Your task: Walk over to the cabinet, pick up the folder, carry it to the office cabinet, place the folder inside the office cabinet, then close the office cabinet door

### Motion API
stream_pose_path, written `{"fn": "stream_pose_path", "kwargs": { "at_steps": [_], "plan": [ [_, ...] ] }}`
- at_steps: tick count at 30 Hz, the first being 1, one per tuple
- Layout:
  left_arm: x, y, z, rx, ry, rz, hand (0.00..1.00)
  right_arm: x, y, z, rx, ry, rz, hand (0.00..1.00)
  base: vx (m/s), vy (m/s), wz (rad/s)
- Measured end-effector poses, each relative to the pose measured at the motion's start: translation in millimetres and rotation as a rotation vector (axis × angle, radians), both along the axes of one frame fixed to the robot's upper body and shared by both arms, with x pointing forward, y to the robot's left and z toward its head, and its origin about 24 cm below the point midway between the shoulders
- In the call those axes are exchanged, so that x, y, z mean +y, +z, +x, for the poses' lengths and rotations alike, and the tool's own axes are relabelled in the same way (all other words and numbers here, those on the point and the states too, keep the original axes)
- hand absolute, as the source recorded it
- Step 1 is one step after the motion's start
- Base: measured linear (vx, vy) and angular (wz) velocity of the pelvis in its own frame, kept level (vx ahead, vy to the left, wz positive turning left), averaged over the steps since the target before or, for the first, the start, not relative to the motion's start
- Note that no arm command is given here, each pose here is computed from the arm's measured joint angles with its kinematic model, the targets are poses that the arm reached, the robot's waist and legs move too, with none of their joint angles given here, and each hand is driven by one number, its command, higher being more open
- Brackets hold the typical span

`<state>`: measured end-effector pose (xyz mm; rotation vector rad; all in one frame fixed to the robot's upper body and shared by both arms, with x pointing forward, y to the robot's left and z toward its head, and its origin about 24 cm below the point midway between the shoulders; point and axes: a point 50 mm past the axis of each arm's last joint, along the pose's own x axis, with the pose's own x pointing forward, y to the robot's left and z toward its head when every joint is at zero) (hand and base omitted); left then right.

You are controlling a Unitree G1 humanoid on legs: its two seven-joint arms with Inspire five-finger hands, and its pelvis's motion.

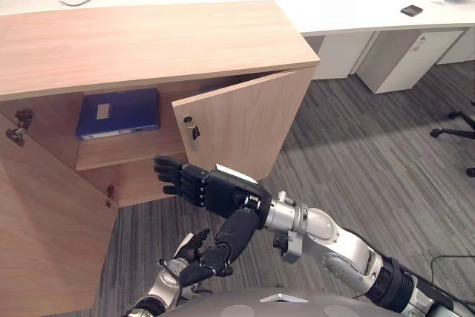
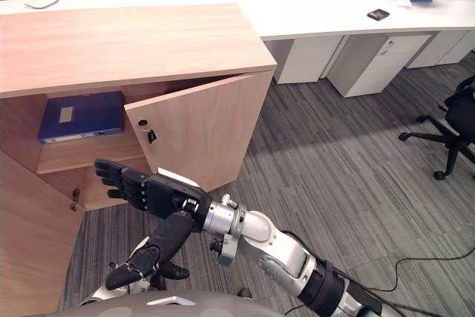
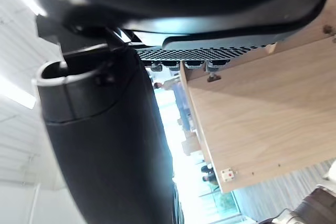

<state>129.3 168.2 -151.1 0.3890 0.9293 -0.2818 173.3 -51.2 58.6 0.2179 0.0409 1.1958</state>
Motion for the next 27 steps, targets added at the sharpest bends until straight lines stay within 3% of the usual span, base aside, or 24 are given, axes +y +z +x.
{"fn": "stream_pose_path", "kwargs": {
  "at_steps": [6,8,14,20,24,27],
  "plan": [
    [1,-1,-4,0.003,0.014,0.013,1.0,-71,-98,-1,0.119,-0.365,-0.5,1.0,0.02,0.016,0.05],
    [2,-3,-9,0.012,0.047,0.017,1.0,-110,-131,-12,0.216,-0.518,-0.691,1.0,0.0,0.0,0.0],
    [3,-5,-15,0.026,0.063,0.024,1.0,-182,-166,-41,0.393,-0.856,-0.991,1.0,-0.01,-0.003,-0.02],
    [7,-4,-15,0.021,0.096,0.037,1.0,-201,-195,-84,0.616,-1.01,-1.137,1.0,0.0,-0.006,0.02],
    [11,-5,-19,0.033,0.119,0.044,1.0,-191,-215,-122,0.851,-1.035,-1.135,1.0,0.01,-0.027,0.06],
    [12,-7,-24,0.053,0.132,0.049,1.0,-180,-221,-131,0.946,-1.084,-1.09,1.0,0.01,-0.012,0.07]
  ]
}}
